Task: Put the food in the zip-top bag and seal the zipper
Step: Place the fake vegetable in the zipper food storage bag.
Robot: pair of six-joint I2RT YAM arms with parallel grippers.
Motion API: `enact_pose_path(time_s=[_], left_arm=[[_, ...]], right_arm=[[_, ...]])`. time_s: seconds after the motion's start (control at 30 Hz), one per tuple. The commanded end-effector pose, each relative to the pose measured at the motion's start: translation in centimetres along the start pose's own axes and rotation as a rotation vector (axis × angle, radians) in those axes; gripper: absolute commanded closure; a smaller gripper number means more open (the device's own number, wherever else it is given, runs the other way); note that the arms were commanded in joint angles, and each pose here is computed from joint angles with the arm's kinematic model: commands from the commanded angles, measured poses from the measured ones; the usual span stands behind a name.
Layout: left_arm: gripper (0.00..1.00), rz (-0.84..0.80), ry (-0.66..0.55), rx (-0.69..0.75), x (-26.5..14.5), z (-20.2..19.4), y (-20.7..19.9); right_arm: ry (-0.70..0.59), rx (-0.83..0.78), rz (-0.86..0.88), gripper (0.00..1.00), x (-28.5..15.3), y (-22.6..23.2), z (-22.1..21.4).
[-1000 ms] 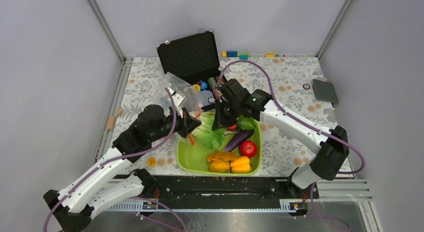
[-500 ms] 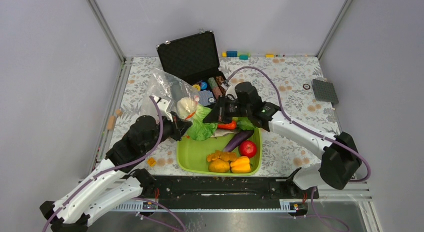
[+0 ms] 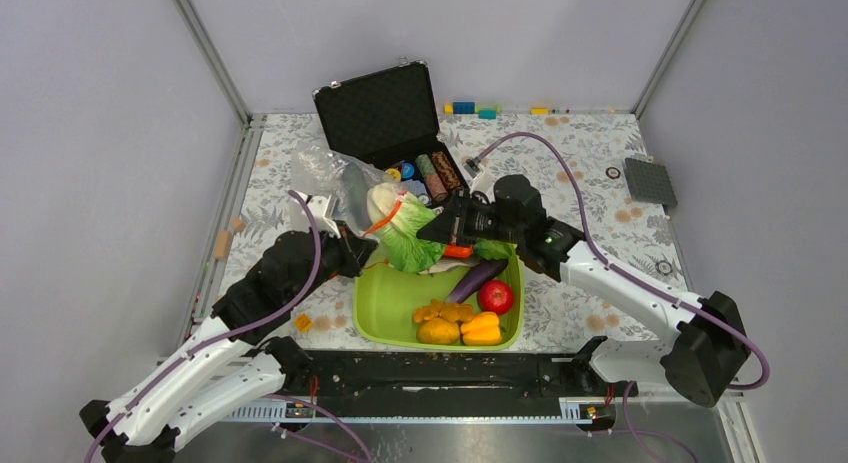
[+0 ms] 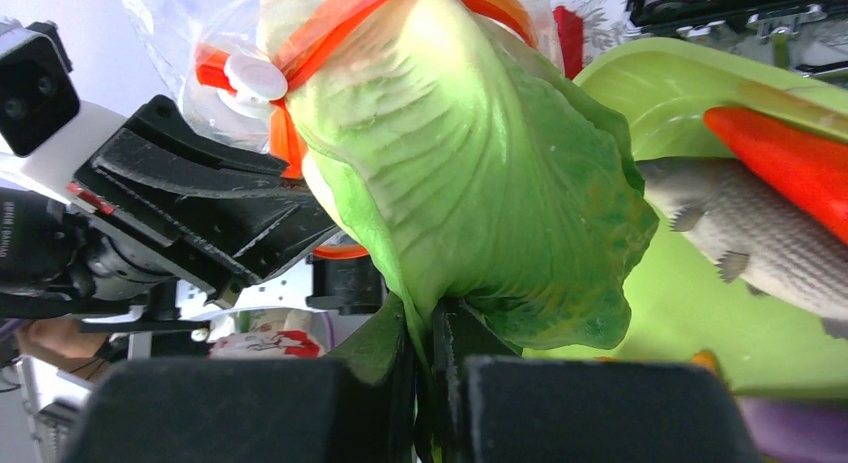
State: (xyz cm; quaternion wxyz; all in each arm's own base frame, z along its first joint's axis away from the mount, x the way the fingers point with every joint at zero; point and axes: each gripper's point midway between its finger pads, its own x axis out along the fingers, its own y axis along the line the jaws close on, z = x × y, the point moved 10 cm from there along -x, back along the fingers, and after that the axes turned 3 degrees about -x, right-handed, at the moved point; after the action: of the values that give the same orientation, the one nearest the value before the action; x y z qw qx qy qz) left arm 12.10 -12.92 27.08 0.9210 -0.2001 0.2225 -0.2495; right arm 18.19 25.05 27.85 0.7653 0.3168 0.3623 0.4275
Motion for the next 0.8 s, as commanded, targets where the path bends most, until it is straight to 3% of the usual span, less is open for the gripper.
enact_pose_path(time_s=[0.0,0.2,0.37,0.57,0.63,0.77], left_arm=[[0.96,-0.068,-0.011,-0.025,0.0,0.9,-1.2],[1.00,-0.235,-0.012,-0.009,0.6,2.3,-3.4],[1.00,-0.251,0.013,0.039,1.1,2.6,-3.7],[1.00,-0.328,0.034,0.091,1.2,2.1,-3.9],[1.00,-0.377,0.053,0.113,0.9,1.9,-4.1],[1.00,-0.442,0.108,0.142,1.0,1.1,-4.2]], right_arm=[[-0.161,-0.111,0.019,1.00,-0.5,0.8,1.7],[-0.028,-0.310,-0.026,1.00,0.2,1.7,0.7],[0.121,-0.512,-0.109,1.00,0.2,1.5,-0.1],[0.246,-0.638,-0.127,1.00,0.3,0.9,-0.7],[0.251,-0.634,-0.142,1.00,0.8,0.7,-0.7],[0.141,-0.533,-0.161,1.00,1.8,1.4,0.2]])
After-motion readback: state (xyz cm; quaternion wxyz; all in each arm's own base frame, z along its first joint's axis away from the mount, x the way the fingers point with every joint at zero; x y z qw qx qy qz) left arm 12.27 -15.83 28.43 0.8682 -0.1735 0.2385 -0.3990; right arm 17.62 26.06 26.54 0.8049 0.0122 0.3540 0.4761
